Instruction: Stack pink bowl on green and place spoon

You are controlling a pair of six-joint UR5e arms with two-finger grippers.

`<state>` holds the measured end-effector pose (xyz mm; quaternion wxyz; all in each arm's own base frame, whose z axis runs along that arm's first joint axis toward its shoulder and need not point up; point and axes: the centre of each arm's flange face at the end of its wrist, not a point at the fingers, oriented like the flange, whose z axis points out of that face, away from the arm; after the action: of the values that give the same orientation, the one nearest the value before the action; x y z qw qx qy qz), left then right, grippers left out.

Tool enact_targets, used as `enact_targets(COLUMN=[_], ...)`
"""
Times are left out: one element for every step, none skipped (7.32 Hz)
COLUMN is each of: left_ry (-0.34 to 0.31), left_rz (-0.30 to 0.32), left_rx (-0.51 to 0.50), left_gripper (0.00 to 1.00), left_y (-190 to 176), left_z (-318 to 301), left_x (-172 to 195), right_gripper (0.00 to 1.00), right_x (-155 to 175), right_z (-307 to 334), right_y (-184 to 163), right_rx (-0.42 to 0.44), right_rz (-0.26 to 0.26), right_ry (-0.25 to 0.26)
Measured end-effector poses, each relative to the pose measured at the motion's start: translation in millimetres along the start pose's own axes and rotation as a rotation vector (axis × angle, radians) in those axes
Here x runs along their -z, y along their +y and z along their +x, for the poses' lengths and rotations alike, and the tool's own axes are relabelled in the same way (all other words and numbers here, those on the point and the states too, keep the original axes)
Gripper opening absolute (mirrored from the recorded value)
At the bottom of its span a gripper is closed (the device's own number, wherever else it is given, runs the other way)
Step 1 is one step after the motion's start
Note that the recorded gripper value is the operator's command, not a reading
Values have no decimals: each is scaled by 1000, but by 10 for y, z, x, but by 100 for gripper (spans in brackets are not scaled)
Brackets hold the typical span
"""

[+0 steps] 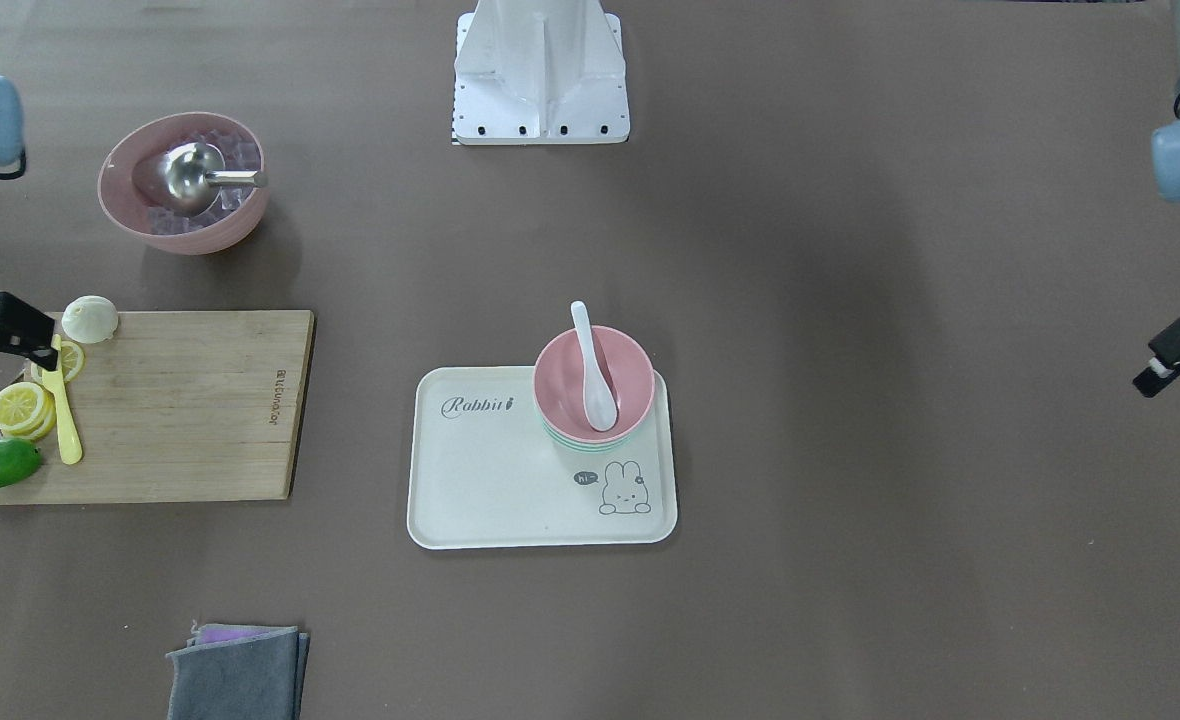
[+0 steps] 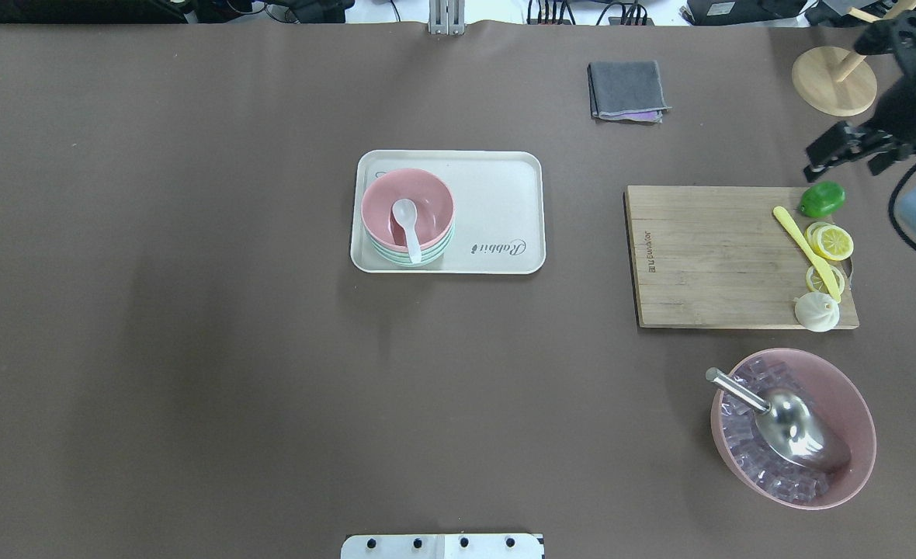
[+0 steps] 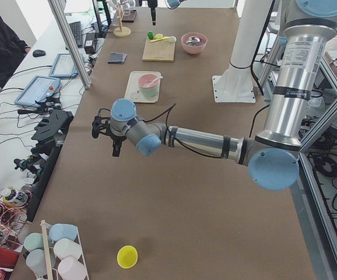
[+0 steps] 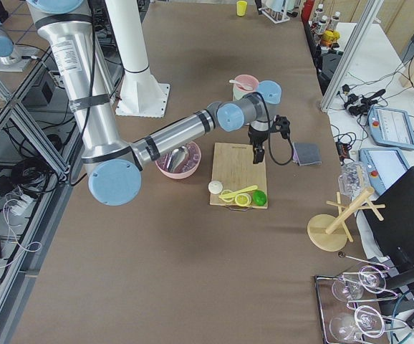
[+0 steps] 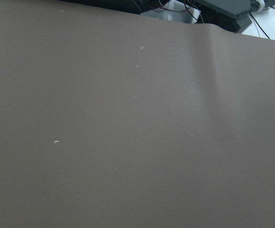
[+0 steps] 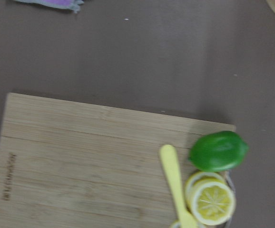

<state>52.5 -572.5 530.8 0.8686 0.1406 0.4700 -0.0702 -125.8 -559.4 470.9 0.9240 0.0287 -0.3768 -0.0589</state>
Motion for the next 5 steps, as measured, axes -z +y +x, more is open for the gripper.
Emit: enact_targets(left_ry=[-8, -21, -53, -106, -149], left_rz=[-24, -48, -65, -73, -76], left_rx=[-29, -46, -48, -36, -36], left_gripper=[98, 98, 98, 98, 98], left_y=[225, 478, 640, 719, 717], left_z=[-443, -793, -1065, -1302, -1404], left_x=[85, 97, 43, -41, -83], right_gripper=[100, 100, 100, 100, 100], right_x=[-14, -16, -9, -28, -66], right_z=[642, 1187, 1523, 1720, 1831], right_y=[126, 319, 490, 620, 718], right_rx=[-30, -94, -135, -137, -118], right_rz=[-18, -30, -32, -37, -44], right_ry=[-4, -24, -31, -25, -15])
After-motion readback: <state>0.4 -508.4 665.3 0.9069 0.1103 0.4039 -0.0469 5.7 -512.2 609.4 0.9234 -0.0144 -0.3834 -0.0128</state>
